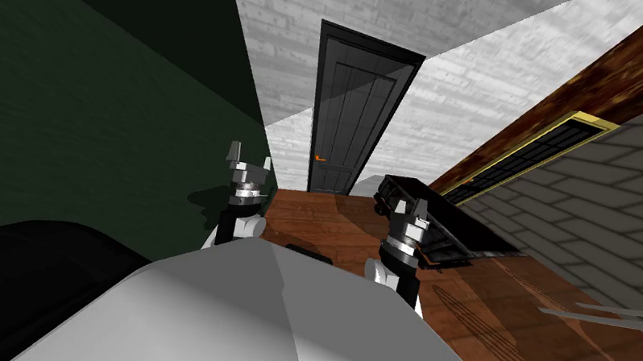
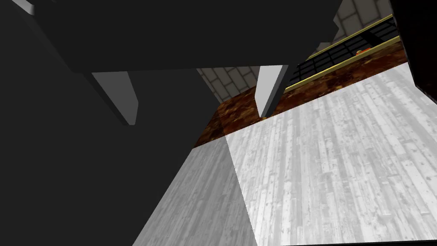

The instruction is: Pull the door open

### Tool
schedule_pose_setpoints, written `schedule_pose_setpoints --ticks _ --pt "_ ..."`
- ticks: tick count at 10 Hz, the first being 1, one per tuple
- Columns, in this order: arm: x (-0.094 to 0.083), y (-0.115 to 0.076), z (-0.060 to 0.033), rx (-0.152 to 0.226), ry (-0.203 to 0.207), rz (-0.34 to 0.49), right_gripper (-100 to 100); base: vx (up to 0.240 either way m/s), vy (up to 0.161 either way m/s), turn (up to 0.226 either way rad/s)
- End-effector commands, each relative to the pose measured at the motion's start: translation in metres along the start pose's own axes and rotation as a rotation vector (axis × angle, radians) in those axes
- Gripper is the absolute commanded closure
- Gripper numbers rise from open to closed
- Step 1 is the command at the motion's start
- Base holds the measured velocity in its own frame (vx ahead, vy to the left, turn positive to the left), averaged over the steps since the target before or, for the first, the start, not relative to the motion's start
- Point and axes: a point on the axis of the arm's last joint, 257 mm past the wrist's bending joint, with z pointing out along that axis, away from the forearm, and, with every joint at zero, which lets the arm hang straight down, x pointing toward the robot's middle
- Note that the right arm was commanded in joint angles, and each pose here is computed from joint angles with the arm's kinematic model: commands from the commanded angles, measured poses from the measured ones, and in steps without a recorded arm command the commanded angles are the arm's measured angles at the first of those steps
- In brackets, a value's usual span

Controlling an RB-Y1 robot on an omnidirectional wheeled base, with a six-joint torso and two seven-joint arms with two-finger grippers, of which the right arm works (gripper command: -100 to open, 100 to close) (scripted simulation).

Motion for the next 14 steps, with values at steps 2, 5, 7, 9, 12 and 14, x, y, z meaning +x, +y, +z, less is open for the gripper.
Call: schedule_pose_setpoints --ticks 2,5,7,9,12,14 --pt "0.005 -0.016 -0.0025 0.021 0.015 0.012 -100 0.067 0.033 0.048" --pt "0.012 -0.037 -0.0062 0.048 0.033 0.029 -100 0.096 0.052 0.044" --pt "0.015 -0.047 -0.0082 0.062 0.041 0.036 -100 0.1 0.052 0.041" --pt "0.018 -0.058 -0.0105 0.077 0.049 0.045 -100 0.077 0.027 0.036" --pt "0.023 -0.077 -0.0148 0.104 0.062 0.058 -100 0.08 0.039 0.042" --pt "0.026 -0.09 -0.018 0.122 0.07 0.067 -100 0.095 0.039 0.046"
